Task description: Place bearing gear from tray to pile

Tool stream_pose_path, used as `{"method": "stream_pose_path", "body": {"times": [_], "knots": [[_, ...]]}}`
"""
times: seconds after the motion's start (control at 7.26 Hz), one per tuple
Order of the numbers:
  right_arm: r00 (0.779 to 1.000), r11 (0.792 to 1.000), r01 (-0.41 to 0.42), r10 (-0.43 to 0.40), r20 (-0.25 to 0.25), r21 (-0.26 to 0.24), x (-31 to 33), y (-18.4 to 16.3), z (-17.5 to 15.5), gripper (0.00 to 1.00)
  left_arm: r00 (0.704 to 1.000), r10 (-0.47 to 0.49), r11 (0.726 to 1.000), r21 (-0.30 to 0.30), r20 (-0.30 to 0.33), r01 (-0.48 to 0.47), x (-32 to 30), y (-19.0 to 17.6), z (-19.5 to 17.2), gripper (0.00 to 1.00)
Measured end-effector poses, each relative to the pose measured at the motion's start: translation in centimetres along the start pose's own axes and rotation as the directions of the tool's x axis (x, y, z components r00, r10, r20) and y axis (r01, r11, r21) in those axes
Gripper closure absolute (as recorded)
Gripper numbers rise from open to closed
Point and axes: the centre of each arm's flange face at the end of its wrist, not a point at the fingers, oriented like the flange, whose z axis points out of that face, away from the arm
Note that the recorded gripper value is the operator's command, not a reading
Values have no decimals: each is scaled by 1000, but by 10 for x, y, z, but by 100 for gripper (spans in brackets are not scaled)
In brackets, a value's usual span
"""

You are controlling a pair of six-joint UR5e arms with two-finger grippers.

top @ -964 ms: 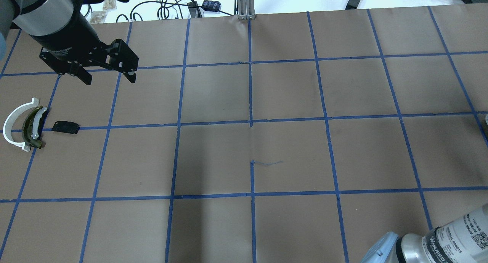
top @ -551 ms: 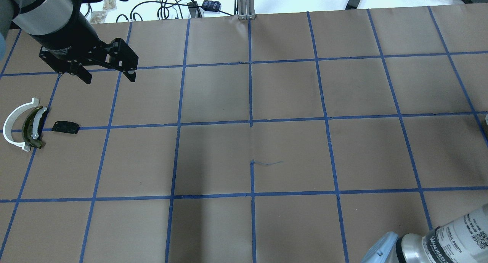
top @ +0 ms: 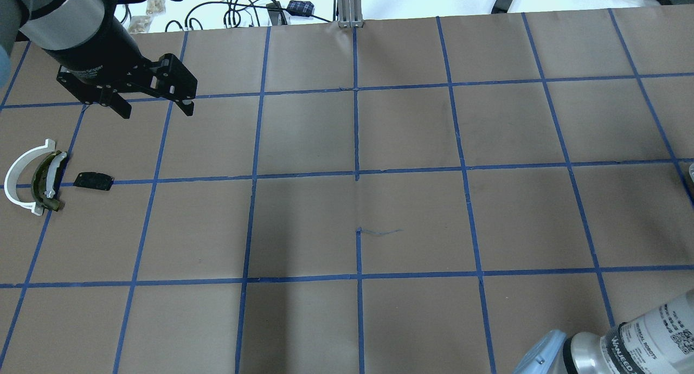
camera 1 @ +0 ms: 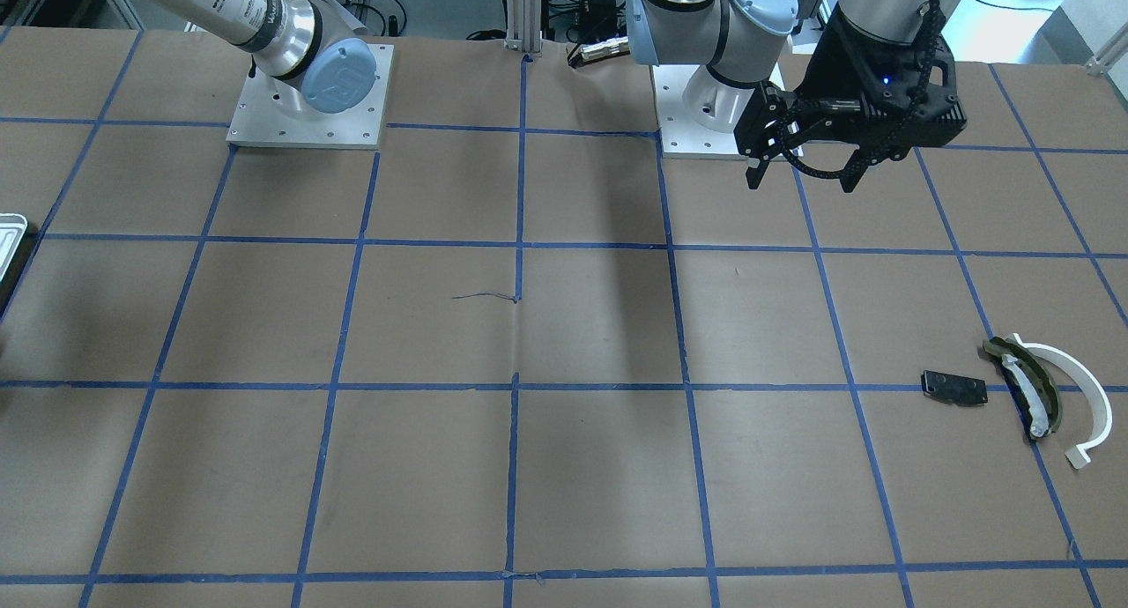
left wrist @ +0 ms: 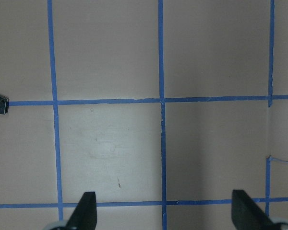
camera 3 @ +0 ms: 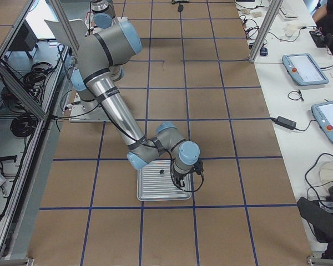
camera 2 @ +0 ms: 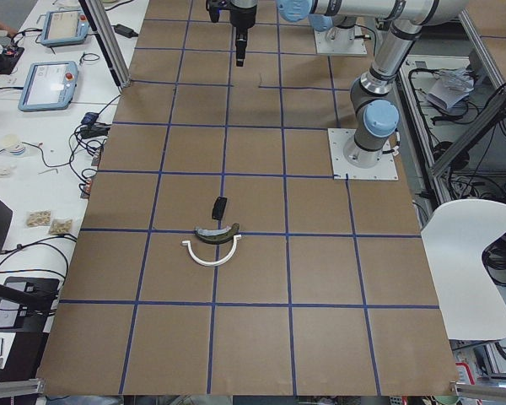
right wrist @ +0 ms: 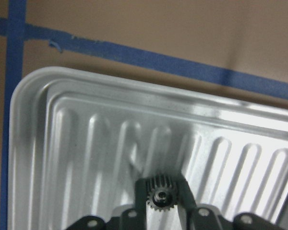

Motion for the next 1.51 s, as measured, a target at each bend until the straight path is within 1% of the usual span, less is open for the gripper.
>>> {"method": "stream_pose_path", "body": {"times": [0.14,0.28,0.41,0.55,0.83,0.96,1.1,1.24,1.38,1.51], "knots": [[1000,1000,-3,3,-15,-5,1,2,-10,100,1000,0,1000,0,0,0,0,0,0,0],[1000,1000,-6,6,-29,-2,-2,4,-32,100,1000,0,1000,0,0,0,0,0,0,0],[999,1000,-17,17,-27,12,-16,8,-71,100,1000,0,1000,-1,0,0,0,0,0,0],[999,998,-50,50,-9,27,-45,8,-121,100,1000,0,1000,-1,0,0,0,0,1,0],[990,990,-138,138,15,21,-135,-5,-212,100,1000,0,1000,-2,0,0,0,0,1,0],[980,980,-198,198,22,6,-193,-13,-252,100,1000,0,1000,-2,0,0,0,0,1,0],[964,965,-262,263,31,-14,-254,-21,-281,100,1000,1,1000,-1,0,-1,0,-1,1,0],[946,946,-322,323,31,-32,-316,-30,-302,100,1000,0,1000,-1,0,0,0,-1,1,0],[931,931,-362,363,24,-38,-375,-41,-315,100,1000,0,1000,-1,0,0,0,-1,1,0],[917,917,-397,398,30,-35,-428,-52,-322,100,1000,0,1000,-1,0,0,0,-1,1,0]]}}
